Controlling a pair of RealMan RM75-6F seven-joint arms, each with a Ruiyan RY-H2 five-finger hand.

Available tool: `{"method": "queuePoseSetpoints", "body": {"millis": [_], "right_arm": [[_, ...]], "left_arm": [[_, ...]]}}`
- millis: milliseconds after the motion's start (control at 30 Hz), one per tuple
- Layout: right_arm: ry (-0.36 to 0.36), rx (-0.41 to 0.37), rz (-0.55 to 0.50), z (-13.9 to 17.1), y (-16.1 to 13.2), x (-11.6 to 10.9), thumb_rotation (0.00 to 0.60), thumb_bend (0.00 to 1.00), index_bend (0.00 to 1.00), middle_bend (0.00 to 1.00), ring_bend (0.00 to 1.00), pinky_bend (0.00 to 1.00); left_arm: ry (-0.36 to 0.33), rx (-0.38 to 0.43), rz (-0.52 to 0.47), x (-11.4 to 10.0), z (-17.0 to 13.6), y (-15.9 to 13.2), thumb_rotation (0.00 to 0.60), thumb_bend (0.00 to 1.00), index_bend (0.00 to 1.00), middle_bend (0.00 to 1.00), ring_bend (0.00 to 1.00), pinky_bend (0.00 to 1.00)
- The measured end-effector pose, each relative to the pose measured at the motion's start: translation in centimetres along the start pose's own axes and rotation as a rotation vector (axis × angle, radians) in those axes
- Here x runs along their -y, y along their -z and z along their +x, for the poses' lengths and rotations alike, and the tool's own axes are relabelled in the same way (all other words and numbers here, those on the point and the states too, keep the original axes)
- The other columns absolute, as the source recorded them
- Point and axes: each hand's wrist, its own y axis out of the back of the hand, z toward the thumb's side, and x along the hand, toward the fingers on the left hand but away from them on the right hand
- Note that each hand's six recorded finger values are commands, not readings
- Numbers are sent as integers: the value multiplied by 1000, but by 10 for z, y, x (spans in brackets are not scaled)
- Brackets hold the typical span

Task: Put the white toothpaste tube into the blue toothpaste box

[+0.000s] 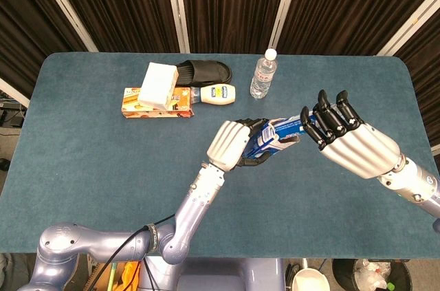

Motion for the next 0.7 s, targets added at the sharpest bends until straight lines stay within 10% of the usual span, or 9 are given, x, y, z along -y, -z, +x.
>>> {"method": "queuePoseSetpoints", "body": {"millis": [700], "right_arm": [[40,-29,-26,0,-4,-9,600,357,248,532,307,416]], "left_arm": [[0,-3,0,3,3,-4,600,386,338,490,489,558]]}}
